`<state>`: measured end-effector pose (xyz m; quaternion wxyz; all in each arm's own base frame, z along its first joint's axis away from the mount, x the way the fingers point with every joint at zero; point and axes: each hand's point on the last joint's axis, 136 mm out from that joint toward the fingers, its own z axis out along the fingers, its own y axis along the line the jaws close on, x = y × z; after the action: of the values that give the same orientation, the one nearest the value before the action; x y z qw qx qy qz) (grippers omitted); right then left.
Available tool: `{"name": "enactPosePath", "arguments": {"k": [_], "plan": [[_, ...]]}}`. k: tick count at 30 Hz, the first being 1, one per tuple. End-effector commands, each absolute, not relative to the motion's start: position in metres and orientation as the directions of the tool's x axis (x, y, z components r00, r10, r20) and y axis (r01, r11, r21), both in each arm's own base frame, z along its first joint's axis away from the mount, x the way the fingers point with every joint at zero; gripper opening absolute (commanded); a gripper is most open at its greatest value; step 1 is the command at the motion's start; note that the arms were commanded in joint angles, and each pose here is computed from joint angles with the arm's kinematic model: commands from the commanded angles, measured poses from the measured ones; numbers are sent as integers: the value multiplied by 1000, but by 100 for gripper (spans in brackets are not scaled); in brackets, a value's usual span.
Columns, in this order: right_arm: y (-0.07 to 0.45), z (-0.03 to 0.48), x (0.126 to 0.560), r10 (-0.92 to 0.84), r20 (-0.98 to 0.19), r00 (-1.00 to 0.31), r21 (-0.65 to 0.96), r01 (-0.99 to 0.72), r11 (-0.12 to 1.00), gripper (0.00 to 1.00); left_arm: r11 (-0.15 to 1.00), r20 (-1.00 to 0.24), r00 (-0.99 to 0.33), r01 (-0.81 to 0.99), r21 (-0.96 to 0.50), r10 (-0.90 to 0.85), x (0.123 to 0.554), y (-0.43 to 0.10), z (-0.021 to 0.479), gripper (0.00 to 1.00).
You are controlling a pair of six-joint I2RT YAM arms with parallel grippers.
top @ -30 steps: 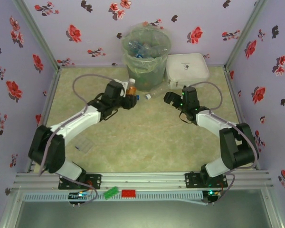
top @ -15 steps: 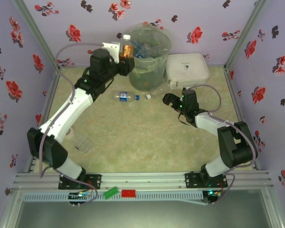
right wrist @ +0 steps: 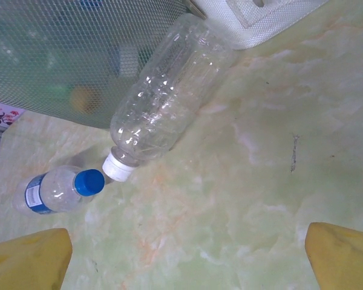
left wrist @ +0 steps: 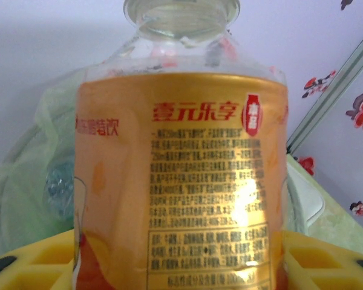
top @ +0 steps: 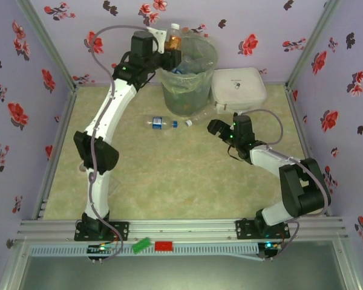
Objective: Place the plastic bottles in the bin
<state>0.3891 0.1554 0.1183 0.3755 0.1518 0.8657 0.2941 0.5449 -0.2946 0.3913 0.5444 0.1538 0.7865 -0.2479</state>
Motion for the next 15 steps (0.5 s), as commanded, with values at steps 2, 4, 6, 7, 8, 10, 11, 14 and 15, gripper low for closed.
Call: {"name": "enactPosePath", "arguments": {"k": [2,4,6,7,8,10,11,14,15], "plan": [[147,123,380,490,-571,-659,613,54,788,100,823,-909,-417,511,-248,-15,558,-296,370,38],[145,126,377,491,-575,-654,613,52,788,100,819,-904,-427,508,-266,-29,562,-299,364,39],[143,130,375,492,-583,-646,611,50,790,100,816,-901,-431,505,-282,-45,564,-301,363,56],[142,132,374,491,-588,-643,608,49,793,100,814,-900,-432,504,-290,-53,565,-301,363,69],[141,132,374,490,-592,-640,604,49,795,100,811,-900,-431,503,-299,-65,565,-301,366,82],[140,133,374,487,-597,-637,598,50,800,100,803,-905,-419,513,-304,-74,563,-303,373,96],[139,132,374,488,-597,-636,597,55,801,100,799,-910,-408,521,-301,-76,560,-303,380,99],[141,127,378,498,-583,-642,603,69,795,100,791,-926,-369,541,-286,-82,551,-304,400,100],[141,126,381,507,-577,-640,609,77,789,100,788,-932,-354,550,-277,-81,546,-304,407,100]]}}
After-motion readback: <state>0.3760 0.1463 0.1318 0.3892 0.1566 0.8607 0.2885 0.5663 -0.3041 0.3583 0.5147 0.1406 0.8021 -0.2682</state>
